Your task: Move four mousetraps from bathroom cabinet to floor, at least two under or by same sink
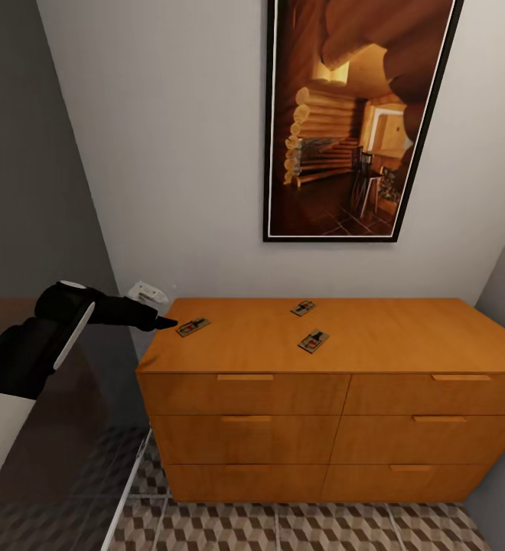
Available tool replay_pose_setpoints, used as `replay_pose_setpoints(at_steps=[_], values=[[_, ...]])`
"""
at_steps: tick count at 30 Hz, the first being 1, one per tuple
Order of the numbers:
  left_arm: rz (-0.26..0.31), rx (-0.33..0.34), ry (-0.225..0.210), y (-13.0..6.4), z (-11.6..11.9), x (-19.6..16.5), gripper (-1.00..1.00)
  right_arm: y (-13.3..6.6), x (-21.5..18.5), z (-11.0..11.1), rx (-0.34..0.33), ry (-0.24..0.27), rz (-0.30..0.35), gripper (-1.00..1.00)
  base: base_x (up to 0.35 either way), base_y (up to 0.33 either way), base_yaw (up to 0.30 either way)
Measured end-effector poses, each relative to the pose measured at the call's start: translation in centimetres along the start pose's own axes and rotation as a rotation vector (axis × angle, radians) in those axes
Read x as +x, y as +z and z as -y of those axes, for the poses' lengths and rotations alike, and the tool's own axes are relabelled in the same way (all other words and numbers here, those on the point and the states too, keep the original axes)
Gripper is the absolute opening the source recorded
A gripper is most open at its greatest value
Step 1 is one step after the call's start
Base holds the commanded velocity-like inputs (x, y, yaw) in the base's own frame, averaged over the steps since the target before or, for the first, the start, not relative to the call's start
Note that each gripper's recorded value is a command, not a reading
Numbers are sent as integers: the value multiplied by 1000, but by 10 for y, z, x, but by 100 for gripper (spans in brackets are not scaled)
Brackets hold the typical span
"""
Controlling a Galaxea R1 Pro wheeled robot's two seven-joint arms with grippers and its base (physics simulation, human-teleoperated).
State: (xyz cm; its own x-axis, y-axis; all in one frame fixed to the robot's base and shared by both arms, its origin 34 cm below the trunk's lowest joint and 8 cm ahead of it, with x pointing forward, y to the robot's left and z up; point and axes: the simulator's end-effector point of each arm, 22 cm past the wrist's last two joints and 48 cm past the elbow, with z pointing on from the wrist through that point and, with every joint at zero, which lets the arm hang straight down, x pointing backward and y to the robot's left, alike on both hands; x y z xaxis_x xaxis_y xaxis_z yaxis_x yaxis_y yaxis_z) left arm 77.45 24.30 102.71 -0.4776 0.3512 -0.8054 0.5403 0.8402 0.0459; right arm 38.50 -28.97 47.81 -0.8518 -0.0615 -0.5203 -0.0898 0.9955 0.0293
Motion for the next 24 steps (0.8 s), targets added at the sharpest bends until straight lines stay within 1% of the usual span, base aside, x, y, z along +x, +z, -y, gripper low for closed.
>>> replay_pose_setpoints(at_steps=[10, 21, 24], values=[[-21, 37, 23, 4, 13, 5, 100, 0, 0, 0, 0, 0, 0, -100, 8, 0, 0], [-30, 44, 32, 6, 17, 7, 100, 0, 0, 0, 0, 0, 0, -100, 210, 0, 0], [-35, 45, 32, 8, 17, 9, 100, 0, 0, 0, 0, 0, 0, -100, 107, 0, 0]])
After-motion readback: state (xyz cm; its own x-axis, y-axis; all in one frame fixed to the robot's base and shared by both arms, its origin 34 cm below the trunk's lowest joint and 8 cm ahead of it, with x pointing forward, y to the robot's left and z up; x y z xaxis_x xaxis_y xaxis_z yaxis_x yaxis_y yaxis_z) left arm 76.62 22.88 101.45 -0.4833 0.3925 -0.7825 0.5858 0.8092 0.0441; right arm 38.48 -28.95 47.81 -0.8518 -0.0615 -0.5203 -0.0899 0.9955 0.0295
